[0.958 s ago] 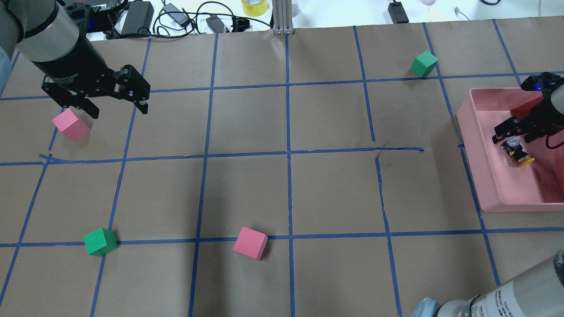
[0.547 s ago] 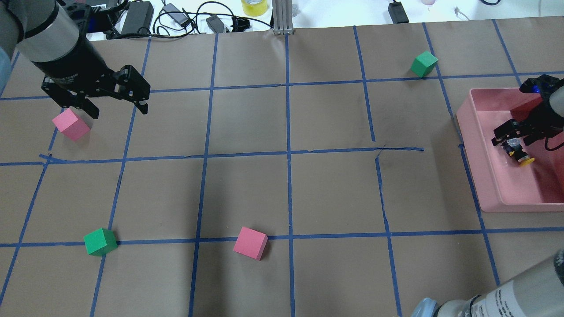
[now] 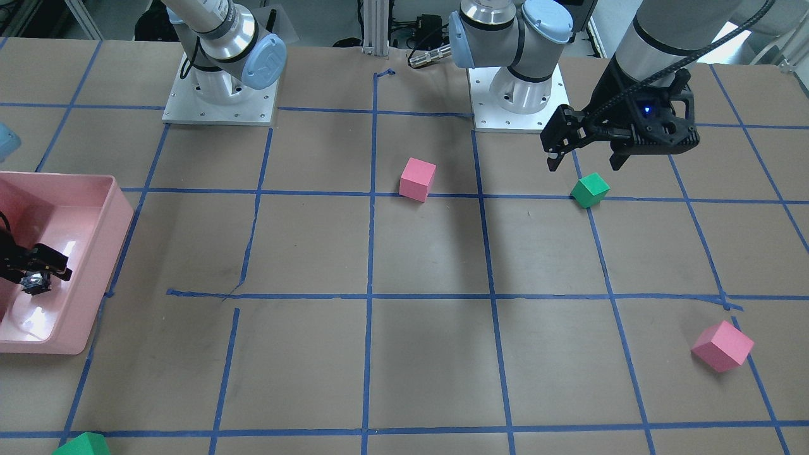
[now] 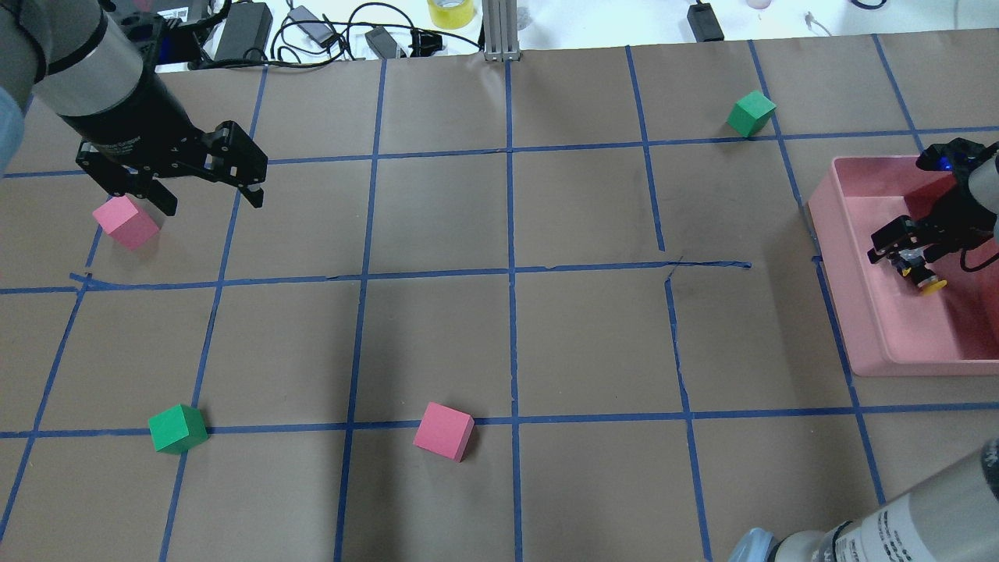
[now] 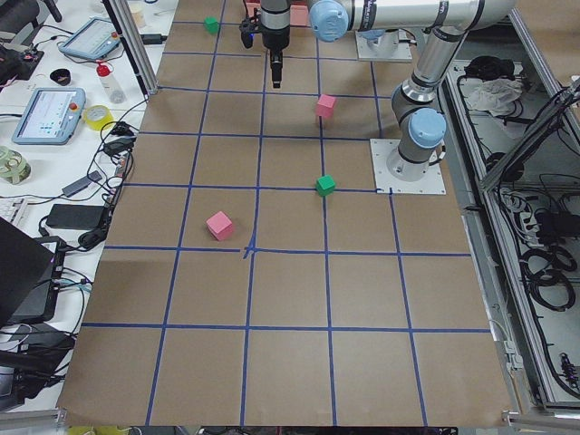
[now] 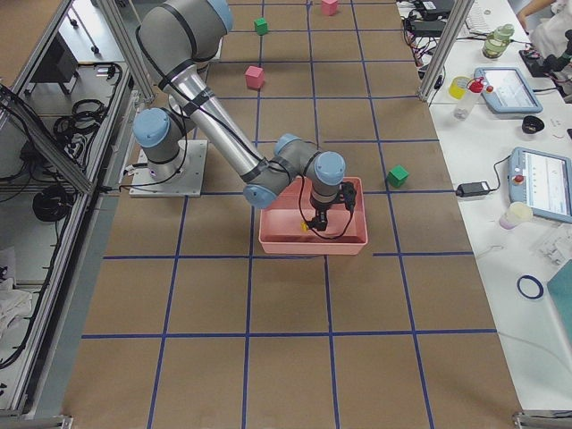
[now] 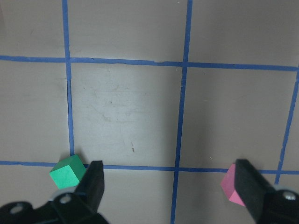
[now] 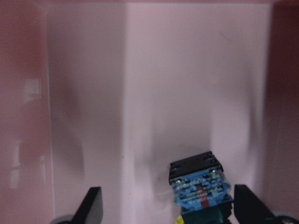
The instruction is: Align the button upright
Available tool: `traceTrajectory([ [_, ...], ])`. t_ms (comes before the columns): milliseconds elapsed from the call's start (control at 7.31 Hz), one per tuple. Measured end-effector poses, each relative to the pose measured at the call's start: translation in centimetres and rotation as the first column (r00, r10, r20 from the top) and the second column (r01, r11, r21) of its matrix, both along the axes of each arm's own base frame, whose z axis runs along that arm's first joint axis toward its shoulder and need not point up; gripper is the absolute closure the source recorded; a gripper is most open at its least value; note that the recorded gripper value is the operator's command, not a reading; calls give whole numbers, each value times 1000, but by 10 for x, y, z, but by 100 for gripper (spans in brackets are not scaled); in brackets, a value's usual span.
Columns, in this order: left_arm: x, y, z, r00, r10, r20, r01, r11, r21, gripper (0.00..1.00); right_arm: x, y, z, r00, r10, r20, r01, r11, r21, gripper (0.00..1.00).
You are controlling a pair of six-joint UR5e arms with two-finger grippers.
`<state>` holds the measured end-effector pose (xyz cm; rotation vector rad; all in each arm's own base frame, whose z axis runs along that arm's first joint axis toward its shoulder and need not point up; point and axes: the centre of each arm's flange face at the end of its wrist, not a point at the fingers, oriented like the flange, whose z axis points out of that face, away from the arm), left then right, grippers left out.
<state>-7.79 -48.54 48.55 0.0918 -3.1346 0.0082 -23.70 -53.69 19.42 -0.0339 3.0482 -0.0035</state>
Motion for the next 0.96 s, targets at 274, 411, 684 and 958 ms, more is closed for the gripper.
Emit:
traceTrajectory([
  [274, 0, 0, 0, 1000, 3, -1, -3, 1000, 0, 0, 0, 1, -1, 1000, 3, -3, -3, 1000, 6, 1],
  [411, 0, 0, -1, 1000, 3, -1, -3, 1000, 1, 0, 0, 1, -1, 1000, 4, -8, -4, 1000, 12, 9],
  [684, 0, 0, -2, 1000, 4, -2, -4, 1000, 3, 0, -1, 1, -2, 1000, 4, -15, -4, 1000, 14, 33],
  [958, 0, 0, -2, 1000, 4, -1, -4, 1000, 4, 0, -1, 1, -2, 1000, 5, -16, -4, 1000, 17, 68],
])
